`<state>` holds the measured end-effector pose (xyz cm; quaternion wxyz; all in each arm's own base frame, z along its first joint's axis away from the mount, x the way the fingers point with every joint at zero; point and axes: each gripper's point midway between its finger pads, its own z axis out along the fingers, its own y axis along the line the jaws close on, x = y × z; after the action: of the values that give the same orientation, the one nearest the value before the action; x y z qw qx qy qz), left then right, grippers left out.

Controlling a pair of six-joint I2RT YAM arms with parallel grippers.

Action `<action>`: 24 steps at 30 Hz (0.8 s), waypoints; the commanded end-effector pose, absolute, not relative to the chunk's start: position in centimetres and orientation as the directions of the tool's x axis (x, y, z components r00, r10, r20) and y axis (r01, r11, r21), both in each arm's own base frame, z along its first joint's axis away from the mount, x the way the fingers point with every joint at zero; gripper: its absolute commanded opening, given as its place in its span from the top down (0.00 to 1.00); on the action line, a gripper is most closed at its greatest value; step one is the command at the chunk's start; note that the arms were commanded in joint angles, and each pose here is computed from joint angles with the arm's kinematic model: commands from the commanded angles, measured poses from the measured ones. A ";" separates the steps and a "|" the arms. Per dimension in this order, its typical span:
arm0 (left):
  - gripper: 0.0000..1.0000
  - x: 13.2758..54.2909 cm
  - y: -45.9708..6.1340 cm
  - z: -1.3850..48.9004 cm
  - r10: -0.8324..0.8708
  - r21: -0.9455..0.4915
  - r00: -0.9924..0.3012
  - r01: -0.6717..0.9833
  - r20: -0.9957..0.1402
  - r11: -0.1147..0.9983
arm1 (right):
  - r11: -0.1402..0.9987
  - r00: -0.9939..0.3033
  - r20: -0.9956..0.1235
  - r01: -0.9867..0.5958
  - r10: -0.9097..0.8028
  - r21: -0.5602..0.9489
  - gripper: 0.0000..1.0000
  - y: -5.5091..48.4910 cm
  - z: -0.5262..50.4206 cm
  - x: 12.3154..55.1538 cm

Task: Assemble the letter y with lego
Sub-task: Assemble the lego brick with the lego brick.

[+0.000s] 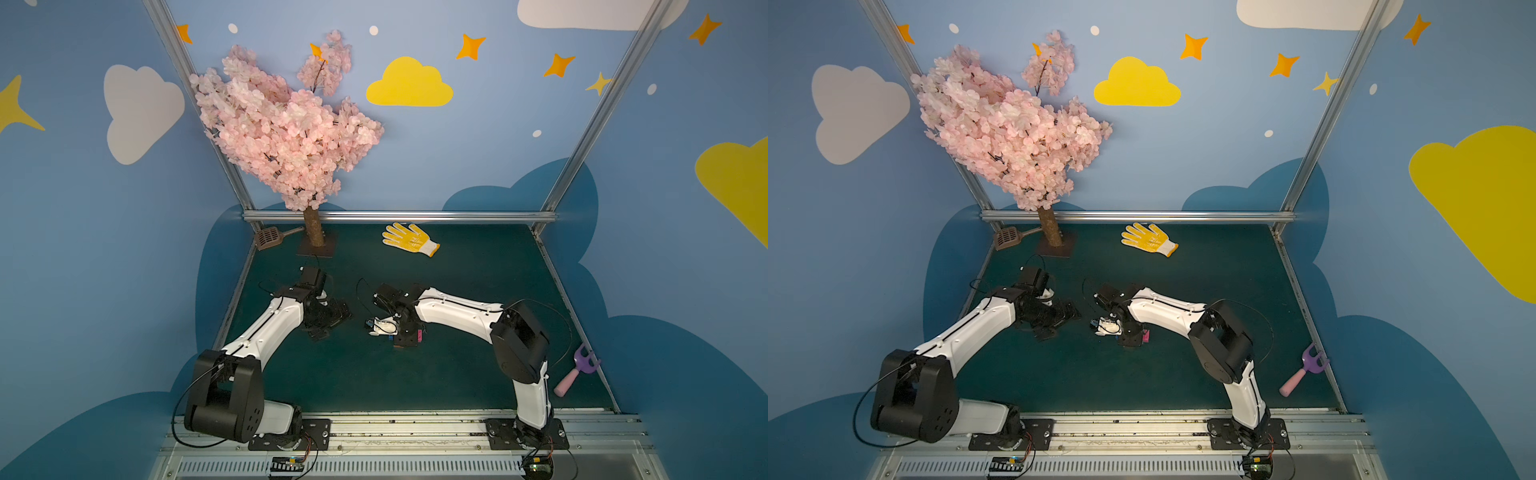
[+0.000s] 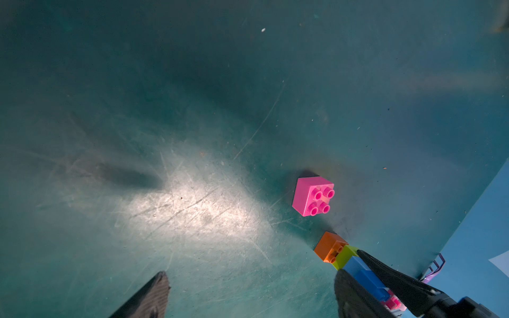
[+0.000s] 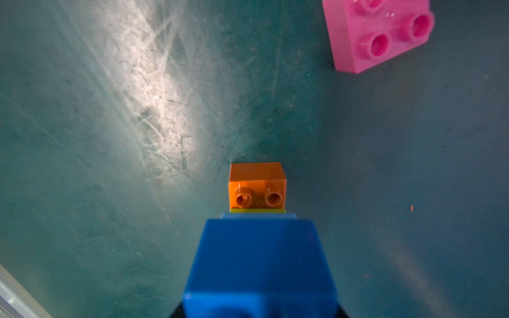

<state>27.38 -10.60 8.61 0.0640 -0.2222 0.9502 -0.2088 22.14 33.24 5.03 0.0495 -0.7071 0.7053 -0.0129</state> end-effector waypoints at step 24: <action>0.07 27.1 -10.7 8.3 -0.456 -0.434 -0.890 -0.408 -0.005 0.803 | 0.031 -0.030 -0.014 -1.000 -0.999 -0.006 1.00 32.7 0.6 20.0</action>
<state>27.35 -10.73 8.51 0.0624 -0.2254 0.9486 -0.2130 22.04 33.21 4.74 0.0632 -0.6927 0.7184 -0.0066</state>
